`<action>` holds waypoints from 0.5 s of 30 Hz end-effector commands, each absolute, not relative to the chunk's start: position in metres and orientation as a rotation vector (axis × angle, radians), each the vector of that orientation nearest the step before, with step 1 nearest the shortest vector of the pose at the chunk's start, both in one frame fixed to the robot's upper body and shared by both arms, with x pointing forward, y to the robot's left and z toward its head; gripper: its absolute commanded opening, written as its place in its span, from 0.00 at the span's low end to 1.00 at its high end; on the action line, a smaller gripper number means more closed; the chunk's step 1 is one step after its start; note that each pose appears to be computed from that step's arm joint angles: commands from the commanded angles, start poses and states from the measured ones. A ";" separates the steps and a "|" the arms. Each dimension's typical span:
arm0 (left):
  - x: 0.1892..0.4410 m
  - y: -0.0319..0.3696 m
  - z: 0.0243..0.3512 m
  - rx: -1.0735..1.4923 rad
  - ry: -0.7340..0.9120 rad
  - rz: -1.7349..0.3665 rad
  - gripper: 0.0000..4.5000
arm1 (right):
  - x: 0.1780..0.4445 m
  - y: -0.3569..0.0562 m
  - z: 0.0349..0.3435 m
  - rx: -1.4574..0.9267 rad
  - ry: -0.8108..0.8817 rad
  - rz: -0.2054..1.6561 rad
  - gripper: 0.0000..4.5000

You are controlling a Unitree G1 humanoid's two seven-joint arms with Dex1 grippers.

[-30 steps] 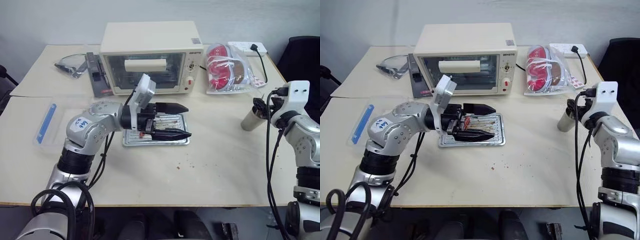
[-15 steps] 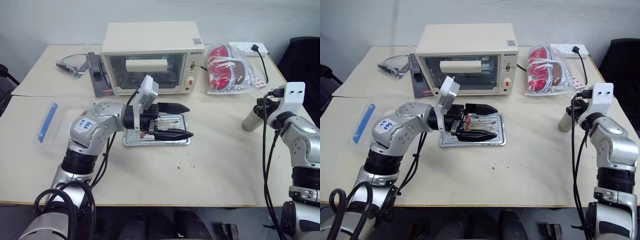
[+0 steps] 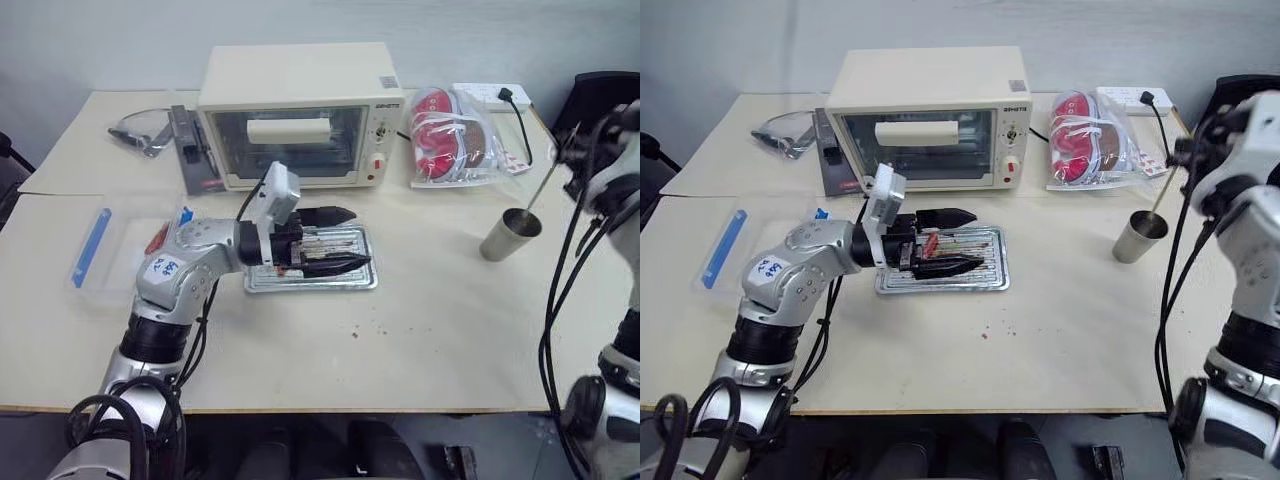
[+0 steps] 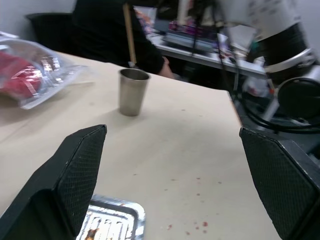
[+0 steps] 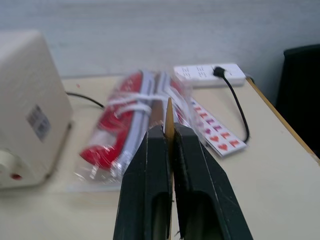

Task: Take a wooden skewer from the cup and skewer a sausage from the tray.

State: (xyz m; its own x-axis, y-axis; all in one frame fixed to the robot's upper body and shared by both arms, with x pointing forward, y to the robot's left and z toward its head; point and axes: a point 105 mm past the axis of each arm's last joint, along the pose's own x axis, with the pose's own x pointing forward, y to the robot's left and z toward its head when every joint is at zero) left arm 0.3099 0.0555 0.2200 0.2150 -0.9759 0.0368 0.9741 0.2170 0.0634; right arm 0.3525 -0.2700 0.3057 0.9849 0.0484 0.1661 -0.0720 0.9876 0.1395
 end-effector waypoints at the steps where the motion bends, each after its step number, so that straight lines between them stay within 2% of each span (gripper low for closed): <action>1: 0.310 0.057 0.230 0.074 -0.167 -1.263 1.00 | 0.350 -0.238 0.313 0.260 -0.167 0.150 0.01; 6: 0.311 0.054 0.232 0.031 -0.194 -1.223 1.00 | 0.353 -0.185 0.308 0.525 -0.104 0.308 0.01; 10: 0.310 0.043 0.230 0.020 -0.230 -1.199 1.00 | 0.353 -0.125 0.292 0.761 0.005 0.470 0.01; 15: 0.312 0.038 0.229 0.033 -0.261 -1.166 1.00 | 0.348 -0.106 0.291 0.864 0.064 0.530 0.01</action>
State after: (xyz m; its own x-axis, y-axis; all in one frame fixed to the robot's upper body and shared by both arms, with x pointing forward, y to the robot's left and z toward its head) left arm 0.3167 0.0387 0.2172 0.3696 -0.9174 0.1476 0.9173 0.3856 0.0996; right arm 0.3548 -0.1047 0.2757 0.8770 0.4701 0.0993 -0.3826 0.5583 0.7361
